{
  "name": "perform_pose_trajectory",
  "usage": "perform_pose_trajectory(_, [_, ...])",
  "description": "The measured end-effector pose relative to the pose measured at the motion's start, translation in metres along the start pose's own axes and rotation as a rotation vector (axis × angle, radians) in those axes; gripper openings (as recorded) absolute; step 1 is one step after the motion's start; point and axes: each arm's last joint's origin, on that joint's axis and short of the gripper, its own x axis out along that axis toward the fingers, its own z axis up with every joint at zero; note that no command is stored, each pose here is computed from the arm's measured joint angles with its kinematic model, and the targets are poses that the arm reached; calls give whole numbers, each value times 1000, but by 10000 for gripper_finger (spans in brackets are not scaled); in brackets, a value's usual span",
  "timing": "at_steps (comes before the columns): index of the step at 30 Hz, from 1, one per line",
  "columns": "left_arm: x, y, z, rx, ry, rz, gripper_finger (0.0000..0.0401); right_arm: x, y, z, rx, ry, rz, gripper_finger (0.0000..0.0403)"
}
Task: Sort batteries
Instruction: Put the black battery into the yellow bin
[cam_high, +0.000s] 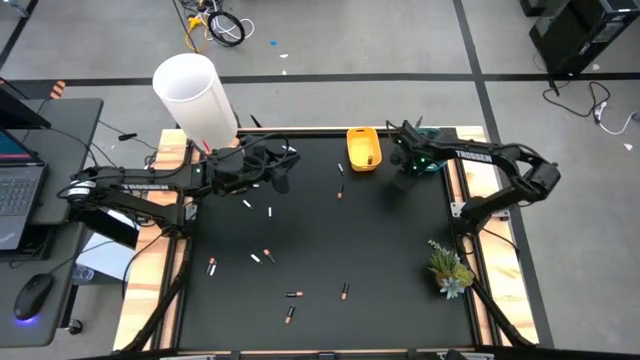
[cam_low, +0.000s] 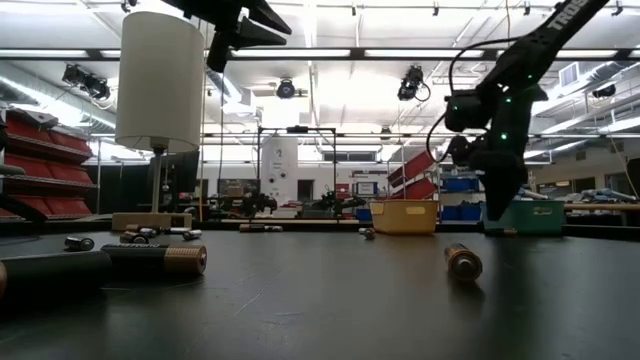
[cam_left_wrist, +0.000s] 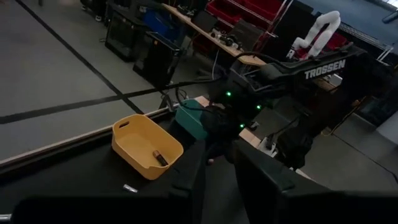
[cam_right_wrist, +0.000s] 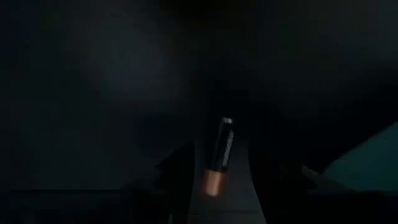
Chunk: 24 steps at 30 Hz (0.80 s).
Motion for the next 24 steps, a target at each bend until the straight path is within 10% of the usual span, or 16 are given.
perform_pose_trajectory(12, [0, 0, 0, 26, 4, 1, 97, 22, 7, -21, -1, 17, 0, 152])
perform_pose_trajectory(24, [0, -1, 2, 19, -17, -10, 97, 25, 12, -28, -67, 55, -2, 42])
